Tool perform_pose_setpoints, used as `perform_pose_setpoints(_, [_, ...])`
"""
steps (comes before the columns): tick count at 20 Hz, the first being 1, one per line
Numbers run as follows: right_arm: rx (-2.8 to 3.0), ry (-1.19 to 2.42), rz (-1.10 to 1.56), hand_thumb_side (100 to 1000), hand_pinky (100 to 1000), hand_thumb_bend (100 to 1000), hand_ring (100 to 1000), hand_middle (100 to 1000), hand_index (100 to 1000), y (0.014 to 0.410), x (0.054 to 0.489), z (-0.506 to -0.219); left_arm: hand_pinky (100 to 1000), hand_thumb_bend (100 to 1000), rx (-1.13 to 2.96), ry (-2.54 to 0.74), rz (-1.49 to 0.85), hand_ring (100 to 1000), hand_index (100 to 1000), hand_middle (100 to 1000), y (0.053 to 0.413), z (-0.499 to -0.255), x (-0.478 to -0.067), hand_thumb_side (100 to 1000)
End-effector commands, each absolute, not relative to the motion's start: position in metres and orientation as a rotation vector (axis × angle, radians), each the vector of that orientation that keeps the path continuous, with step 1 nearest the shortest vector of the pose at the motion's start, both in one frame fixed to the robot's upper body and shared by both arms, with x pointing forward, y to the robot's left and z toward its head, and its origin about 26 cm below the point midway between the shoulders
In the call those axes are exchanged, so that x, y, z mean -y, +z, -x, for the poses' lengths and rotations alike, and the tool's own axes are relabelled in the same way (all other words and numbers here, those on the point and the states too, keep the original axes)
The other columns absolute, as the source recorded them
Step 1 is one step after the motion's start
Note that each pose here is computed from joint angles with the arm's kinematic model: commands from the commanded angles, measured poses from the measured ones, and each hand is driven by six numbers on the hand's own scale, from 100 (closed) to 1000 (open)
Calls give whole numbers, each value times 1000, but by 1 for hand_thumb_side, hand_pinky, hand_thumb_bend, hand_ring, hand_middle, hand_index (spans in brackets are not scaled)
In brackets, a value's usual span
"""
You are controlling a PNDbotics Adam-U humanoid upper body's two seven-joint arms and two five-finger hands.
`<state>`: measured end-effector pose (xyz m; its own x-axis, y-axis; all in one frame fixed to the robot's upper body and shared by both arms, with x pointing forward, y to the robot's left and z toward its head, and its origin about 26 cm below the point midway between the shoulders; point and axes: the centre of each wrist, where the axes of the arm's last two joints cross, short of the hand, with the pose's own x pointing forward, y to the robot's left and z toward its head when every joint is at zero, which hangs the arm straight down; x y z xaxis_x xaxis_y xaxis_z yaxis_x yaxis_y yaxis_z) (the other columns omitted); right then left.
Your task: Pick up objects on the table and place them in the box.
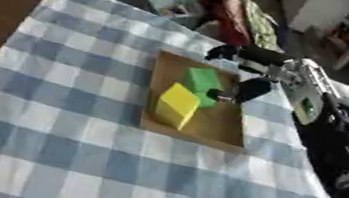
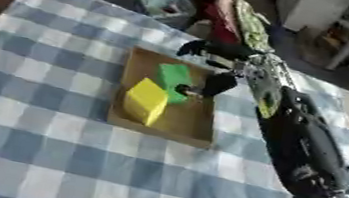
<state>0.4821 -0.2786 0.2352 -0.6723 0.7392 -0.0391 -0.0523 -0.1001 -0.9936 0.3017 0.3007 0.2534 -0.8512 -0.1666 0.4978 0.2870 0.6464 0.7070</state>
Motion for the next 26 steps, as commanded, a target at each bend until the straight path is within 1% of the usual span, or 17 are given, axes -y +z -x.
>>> perform_pose_setpoints(1, [1679, 1808, 857, 577, 871, 359, 917, 952, 965, 262, 294, -475, 669, 145, 2345, -1145, 55, 514, 705, 496, 260, -297, -304, 441])
perform_pose_setpoints(3, [1730, 1778, 879, 483, 863, 304, 907, 928, 956, 269, 301, -470, 669, 141, 2338, -1135, 44, 514, 704, 496, 258, -297, -306, 449])
perform_pose_setpoints(5, [1805, 1715, 875, 362, 856, 198, 896, 900, 945, 273, 311, -464, 669, 135, 2329, -1124, 30, 514, 704, 493, 255, -296, -308, 455])
perform_pose_setpoints(7, [1883, 1619, 856, 254, 849, 129, 885, 877, 937, 274, 325, -458, 669, 133, 2323, -1112, 17, 514, 704, 493, 253, -295, -310, 456])
perform_pose_setpoints(8, [1921, 1549, 850, 217, 846, 100, 881, 869, 933, 273, 334, -454, 669, 133, 2320, -1105, 10, 514, 704, 493, 252, -295, -311, 457])
perform_pose_setpoints(9, [1956, 1491, 840, 171, 842, 100, 875, 859, 929, 272, 341, -450, 669, 133, 2319, -1098, 3, 515, 704, 493, 251, -295, -312, 459])
perform_pose_setpoints(11, [2019, 1367, 820, 139, 838, 100, 867, 843, 923, 267, 355, -443, 669, 129, 2318, -1080, -11, 516, 704, 493, 249, -294, -314, 465])
perform_pose_setpoints(16, [2126, 1087, 753, 146, 830, 100, 850, 804, 907, 254, 381, -424, 670, 111, 2312, -1027, -45, 519, 704, 498, 242, -292, -320, 491])
perform_pose_setpoints(19, [2202, 945, 689, 181, 820, 100, 835, 778, 893, 250, 383, -413, 671, 100, 2301, -997, -66, 521, 704, 502, 236, -290, -323, 513])
perform_pose_setpoints(21, [2240, 862, 641, 226, 816, 100, 825, 763, 886, 246, 382, -407, 671, 100, 2291, -975, -76, 523, 703, 504, 232, -289, -324, 531])
perform_pose_setpoints(22, [2257, 825, 618, 262, 814, 100, 820, 755, 883, 245, 381, -403, 672, 100, 2288, -964, -80, 525, 703, 506, 231, -289, -324, 539])
perform_pose_setpoints(23, [2273, 791, 592, 274, 813, 100, 818, 751, 881, 244, 380, -400, 672, 100, 2286, -955, -83, 525, 703, 507, 229, -288, -325, 548])
perform_pose_setpoints(24, [2289, 756, 564, 314, 811, 100, 813, 744, 875, 242, 379, -396, 672, 100, 2282, -944, -87, 526, 702, 509, 227, -288, -326, 565])
perform_pose_setpoints(25, [2303, 721, 534, 326, 811, 100, 812, 742, 874, 240, 377, -393, 672, 100, 2278, -933, -91, 526, 702, 509, 226, -288, -326, 567])
perform_pose_setpoints(26, [2315, 689, 505, 372, 808, 100, 808, 736, 871, 238, 375, -389, 673, 100, 2275, -921, -95, 527, 701, 510, 224, -288, -327, 586])
